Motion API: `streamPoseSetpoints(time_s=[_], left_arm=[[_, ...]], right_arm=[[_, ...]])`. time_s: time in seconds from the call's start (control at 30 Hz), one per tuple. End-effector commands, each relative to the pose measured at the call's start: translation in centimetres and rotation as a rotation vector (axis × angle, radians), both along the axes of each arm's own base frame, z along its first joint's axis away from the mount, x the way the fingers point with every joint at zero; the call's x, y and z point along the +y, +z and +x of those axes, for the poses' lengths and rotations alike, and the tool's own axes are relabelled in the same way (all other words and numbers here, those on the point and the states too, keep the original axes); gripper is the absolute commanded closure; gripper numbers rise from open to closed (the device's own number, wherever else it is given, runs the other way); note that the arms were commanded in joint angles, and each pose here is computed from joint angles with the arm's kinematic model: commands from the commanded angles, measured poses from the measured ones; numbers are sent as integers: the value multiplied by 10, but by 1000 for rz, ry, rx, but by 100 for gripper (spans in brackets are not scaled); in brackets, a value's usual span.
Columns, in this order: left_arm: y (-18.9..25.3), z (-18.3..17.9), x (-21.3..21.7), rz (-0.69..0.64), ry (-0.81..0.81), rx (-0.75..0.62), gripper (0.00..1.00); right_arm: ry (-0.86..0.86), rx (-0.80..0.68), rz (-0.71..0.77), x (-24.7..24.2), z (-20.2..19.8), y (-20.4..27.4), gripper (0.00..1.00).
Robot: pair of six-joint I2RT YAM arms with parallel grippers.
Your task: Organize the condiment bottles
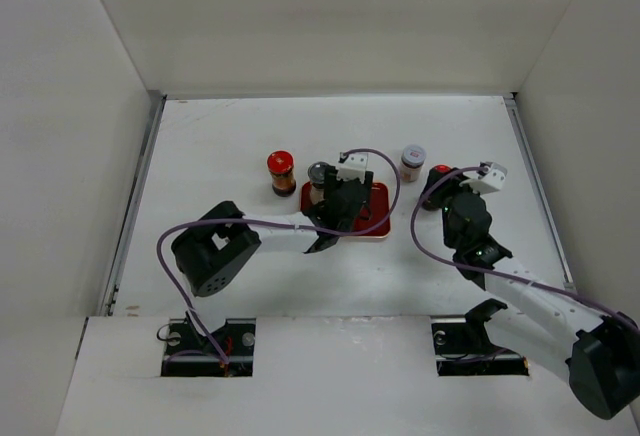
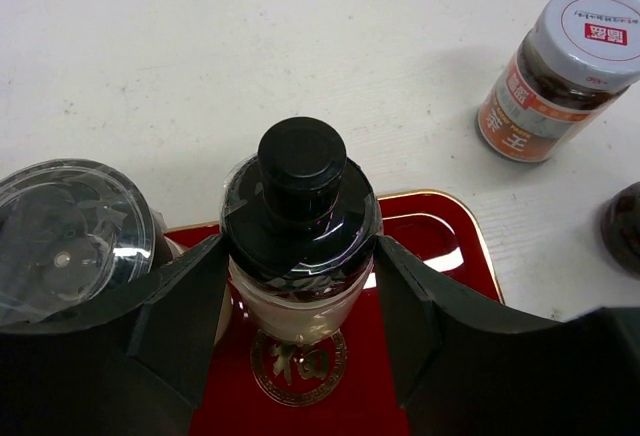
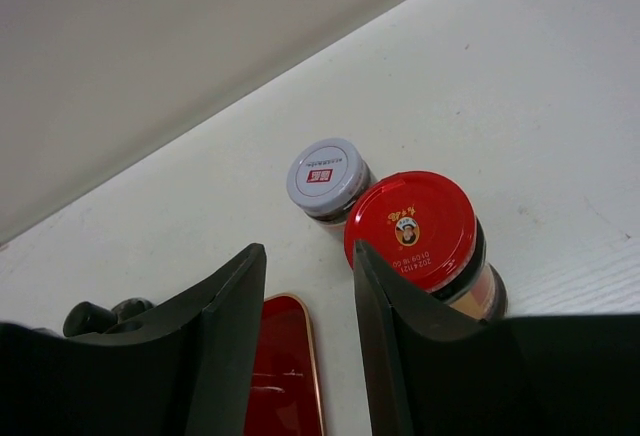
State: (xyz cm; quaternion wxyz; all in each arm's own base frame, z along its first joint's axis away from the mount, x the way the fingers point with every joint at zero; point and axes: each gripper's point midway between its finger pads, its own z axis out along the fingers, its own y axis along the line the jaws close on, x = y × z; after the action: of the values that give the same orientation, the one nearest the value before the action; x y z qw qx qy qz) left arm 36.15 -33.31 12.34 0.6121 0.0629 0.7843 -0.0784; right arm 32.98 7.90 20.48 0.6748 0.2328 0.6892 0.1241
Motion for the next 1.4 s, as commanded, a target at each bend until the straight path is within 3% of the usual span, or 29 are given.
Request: streamPoseSetpoints(time_s=[0.0, 0.13, 0.33, 0.5, 0.63, 0.7, 0.77, 0.93, 1.0, 1.2, 1.37], left_arm=[[33, 10, 0, -104, 43, -87, 45], [27, 8, 1, -95, 48, -80, 33], [47, 1, -1, -133, 36, -108, 16], [80, -11, -5, -191, 10, -145, 13], [113, -25, -8, -255, -20, -181, 13], [129, -33, -8, -288, -40, -197, 15], [143, -39, -5, -319, -48, -214, 24], [153, -61, 6, -365, -104, -229, 66], [151, -69, 22, -382, -97, -233, 75], [126, -87, 77, -396, -46, -226, 75], [97, -95, 119, -441, 19, -214, 69]], right_arm=[[-17, -34, 29, -4, 1, 9, 53], [-18, -28, 26, -4, 2, 7, 47], [-17, -31, 28, -4, 2, 7, 48], [-3, -30, 21, -1, 2, 9, 53], [-11, -56, 22, -4, -1, 18, 63], [-5, -57, 23, -4, -2, 19, 69], [-13, -64, 26, -5, -2, 20, 72], [25, -52, 27, 5, 3, 17, 76], [55, -40, 16, 14, 8, 18, 77], [147, 74, -58, 50, 35, 21, 73], [159, 256, -195, 56, 77, 10, 50]])
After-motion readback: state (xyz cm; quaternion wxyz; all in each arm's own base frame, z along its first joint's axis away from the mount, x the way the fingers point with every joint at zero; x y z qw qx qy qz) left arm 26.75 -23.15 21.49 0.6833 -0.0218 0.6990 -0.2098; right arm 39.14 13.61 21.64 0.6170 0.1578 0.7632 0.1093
